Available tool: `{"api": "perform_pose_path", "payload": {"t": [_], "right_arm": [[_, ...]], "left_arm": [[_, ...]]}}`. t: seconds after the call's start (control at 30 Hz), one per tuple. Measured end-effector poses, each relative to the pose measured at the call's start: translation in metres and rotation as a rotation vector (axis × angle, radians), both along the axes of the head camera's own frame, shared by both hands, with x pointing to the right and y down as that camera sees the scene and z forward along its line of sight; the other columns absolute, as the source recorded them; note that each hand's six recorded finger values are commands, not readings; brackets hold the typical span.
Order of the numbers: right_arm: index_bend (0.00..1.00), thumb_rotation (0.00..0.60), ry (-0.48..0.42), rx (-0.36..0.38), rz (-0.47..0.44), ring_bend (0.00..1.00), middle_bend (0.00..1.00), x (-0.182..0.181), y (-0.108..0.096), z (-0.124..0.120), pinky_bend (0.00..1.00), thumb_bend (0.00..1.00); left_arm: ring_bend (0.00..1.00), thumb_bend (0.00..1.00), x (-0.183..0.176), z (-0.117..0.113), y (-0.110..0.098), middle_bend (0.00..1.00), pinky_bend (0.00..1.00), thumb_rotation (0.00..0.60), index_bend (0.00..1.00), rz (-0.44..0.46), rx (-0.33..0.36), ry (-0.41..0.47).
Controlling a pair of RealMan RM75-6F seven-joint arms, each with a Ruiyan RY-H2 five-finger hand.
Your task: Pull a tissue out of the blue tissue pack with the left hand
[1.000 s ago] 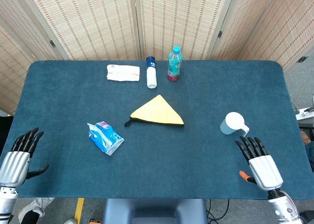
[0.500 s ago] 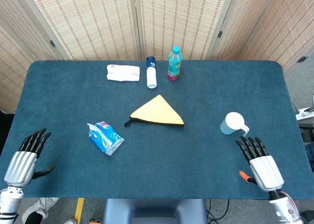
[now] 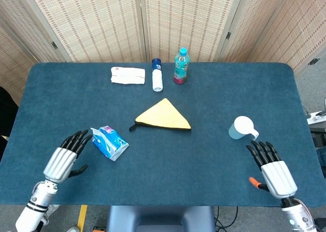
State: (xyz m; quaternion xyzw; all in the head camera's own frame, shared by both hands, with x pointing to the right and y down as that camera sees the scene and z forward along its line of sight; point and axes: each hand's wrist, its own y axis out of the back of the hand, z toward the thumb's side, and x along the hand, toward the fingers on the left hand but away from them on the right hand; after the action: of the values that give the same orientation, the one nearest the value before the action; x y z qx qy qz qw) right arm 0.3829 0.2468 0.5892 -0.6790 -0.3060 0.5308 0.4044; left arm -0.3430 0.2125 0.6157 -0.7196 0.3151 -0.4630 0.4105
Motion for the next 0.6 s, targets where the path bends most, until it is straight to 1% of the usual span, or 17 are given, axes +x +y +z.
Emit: {"api": "perform_pose_path", "payload": {"t": [0.17, 0.37, 0.6], "right_arm": [[0.0, 0.6, 0.005, -0.007, -0.002, 0.0, 0.0, 0.0, 0.0, 0.002, 0.0, 0.05], [0.0, 0.6, 0.004, -0.009, -0.001, 0.0, 0.0, -0.001, 0.001, 0.003, 0.0, 0.05], [0.0, 0.6, 0.008, -0.017, 0.0, 0.0, 0.0, -0.001, 0.0, 0.006, 0.0, 0.05]], "left_arm": [[0.0, 0.28, 0.022, 0.004, -0.006, 0.0, 0.21, 0.6, 0.06, 0.065, 0.013, -0.006], [0.0, 0.31, 0.042, 0.013, -0.011, 0.0, 0.22, 0.6, 0.11, 0.136, 0.014, -0.037], [0.0, 0.31, 0.061, 0.025, -0.015, 0.0, 0.23, 0.6, 0.11, 0.182, 0.01, -0.05]]}}
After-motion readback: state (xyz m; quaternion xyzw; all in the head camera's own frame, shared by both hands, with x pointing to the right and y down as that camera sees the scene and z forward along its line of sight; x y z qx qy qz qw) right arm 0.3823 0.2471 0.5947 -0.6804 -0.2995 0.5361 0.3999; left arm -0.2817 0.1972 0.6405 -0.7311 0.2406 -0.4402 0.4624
